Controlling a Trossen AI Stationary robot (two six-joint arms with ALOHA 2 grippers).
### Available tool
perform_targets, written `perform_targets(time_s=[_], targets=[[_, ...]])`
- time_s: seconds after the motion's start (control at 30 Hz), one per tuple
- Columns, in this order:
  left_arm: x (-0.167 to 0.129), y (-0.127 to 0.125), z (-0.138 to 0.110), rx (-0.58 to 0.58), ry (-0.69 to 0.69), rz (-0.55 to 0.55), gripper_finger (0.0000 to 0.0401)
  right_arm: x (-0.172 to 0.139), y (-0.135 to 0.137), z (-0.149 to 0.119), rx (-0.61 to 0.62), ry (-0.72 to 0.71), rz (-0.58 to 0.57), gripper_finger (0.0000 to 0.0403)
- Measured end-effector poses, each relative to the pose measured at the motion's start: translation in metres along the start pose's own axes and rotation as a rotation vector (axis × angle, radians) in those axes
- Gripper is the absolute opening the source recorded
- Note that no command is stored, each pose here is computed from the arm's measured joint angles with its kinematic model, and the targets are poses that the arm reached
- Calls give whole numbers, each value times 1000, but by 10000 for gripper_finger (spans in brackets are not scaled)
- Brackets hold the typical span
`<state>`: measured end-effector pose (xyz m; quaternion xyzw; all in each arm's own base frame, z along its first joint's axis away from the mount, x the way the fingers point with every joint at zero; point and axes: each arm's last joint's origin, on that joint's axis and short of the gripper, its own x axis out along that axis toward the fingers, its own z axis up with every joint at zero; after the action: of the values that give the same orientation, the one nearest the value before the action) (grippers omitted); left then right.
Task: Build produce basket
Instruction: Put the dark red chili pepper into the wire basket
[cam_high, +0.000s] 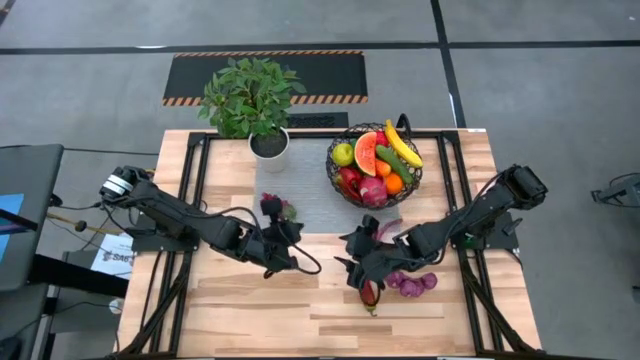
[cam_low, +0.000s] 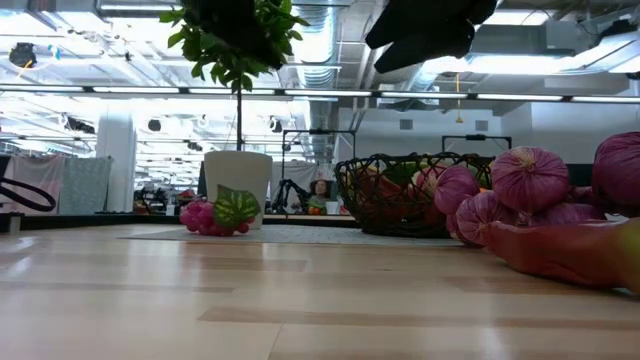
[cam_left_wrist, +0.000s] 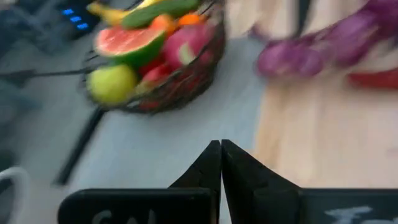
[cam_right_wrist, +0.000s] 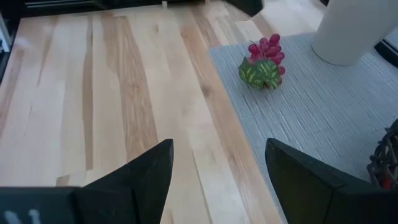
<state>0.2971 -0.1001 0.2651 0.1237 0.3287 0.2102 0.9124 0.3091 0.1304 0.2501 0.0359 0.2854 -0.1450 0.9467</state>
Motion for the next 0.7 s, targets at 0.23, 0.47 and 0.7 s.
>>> perform_targets(time_s=[0.23, 0.47, 0.7], targets=[[18, 11, -29, -5, 164, 72, 69, 0, 0, -1, 15, 7, -3, 275], [42, 15, -69, -19, 189, 145, 214, 0, 0, -2, 28, 8, -4, 275], [57, 15, -100, -44, 157, 125, 295, 5, -5, -19, 73, 49, -26, 275]])
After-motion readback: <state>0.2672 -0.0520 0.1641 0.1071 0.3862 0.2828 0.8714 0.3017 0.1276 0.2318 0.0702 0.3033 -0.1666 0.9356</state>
